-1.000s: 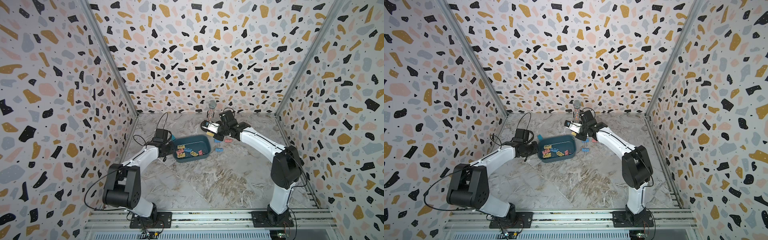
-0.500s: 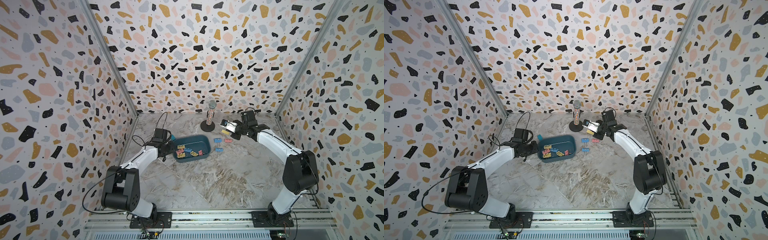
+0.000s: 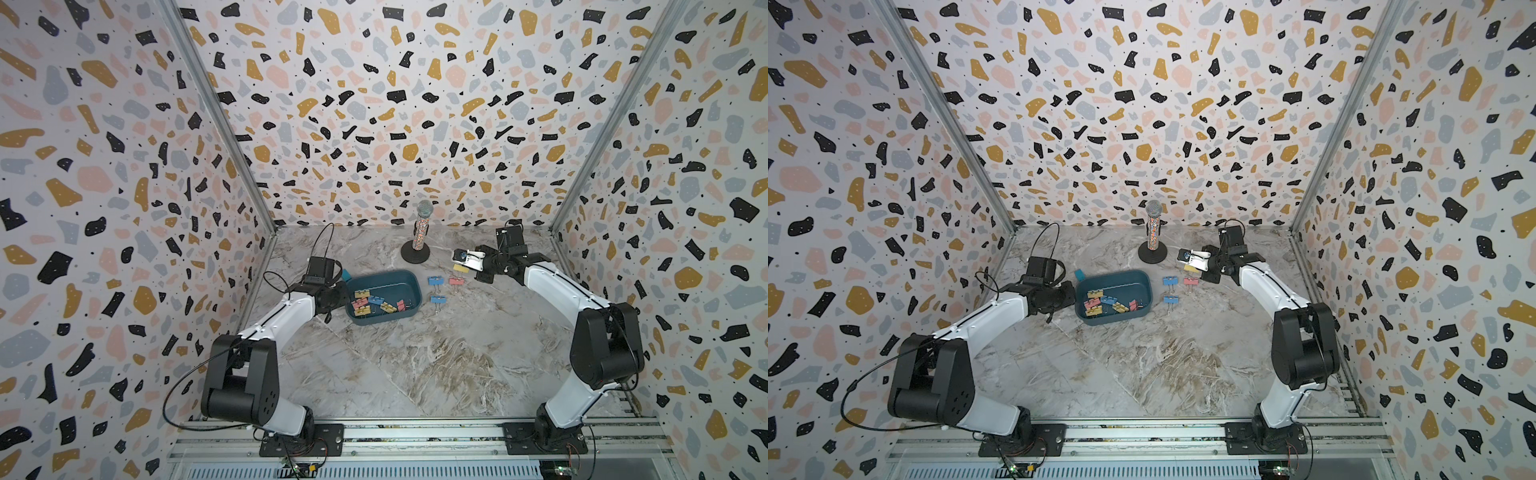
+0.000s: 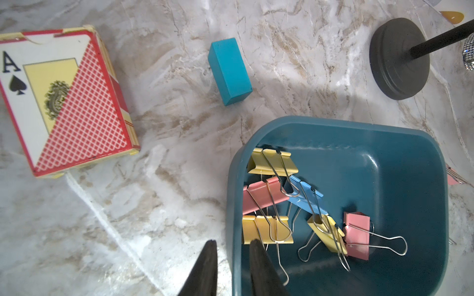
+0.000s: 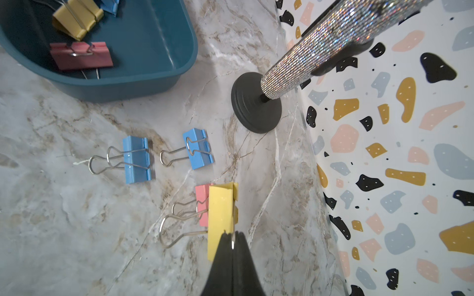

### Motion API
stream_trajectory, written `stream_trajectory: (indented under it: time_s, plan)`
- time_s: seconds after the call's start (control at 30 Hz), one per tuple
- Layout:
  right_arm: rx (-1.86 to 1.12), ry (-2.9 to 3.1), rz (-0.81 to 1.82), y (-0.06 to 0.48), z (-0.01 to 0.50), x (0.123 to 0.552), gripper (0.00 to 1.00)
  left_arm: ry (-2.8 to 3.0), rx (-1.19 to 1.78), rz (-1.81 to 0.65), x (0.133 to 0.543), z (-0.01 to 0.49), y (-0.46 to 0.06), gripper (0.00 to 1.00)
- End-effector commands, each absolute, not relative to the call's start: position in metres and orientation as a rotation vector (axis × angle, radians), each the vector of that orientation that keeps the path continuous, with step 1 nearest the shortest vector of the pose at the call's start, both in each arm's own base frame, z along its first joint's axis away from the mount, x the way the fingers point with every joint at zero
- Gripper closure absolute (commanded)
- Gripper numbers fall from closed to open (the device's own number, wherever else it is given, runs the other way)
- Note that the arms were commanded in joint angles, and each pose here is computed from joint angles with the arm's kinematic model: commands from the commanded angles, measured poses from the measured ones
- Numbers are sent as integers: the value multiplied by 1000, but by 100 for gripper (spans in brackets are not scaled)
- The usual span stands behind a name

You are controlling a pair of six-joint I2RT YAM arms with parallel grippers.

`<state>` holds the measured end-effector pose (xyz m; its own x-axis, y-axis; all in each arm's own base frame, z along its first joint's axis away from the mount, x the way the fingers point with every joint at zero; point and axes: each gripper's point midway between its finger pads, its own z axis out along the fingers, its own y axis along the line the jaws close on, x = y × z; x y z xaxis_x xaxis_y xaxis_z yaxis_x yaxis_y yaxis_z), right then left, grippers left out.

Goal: Take out the binder clips from the storage box
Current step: Place the binder clip at the center of the board.

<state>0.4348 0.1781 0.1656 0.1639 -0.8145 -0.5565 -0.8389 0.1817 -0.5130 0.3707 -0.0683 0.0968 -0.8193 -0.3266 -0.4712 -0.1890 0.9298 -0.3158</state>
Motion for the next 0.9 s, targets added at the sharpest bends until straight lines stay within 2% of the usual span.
stream_trajectory:
  time_s: [0.0, 0.87]
  plan:
    - [-1628, 1573, 2, 172, 177, 428, 100, 2524, -376, -361, 370, 103, -67, 74]
    - [-1699, 1519, -32, 136, 136, 439, 100, 2518, -396, -376, 365, 100, -67, 74]
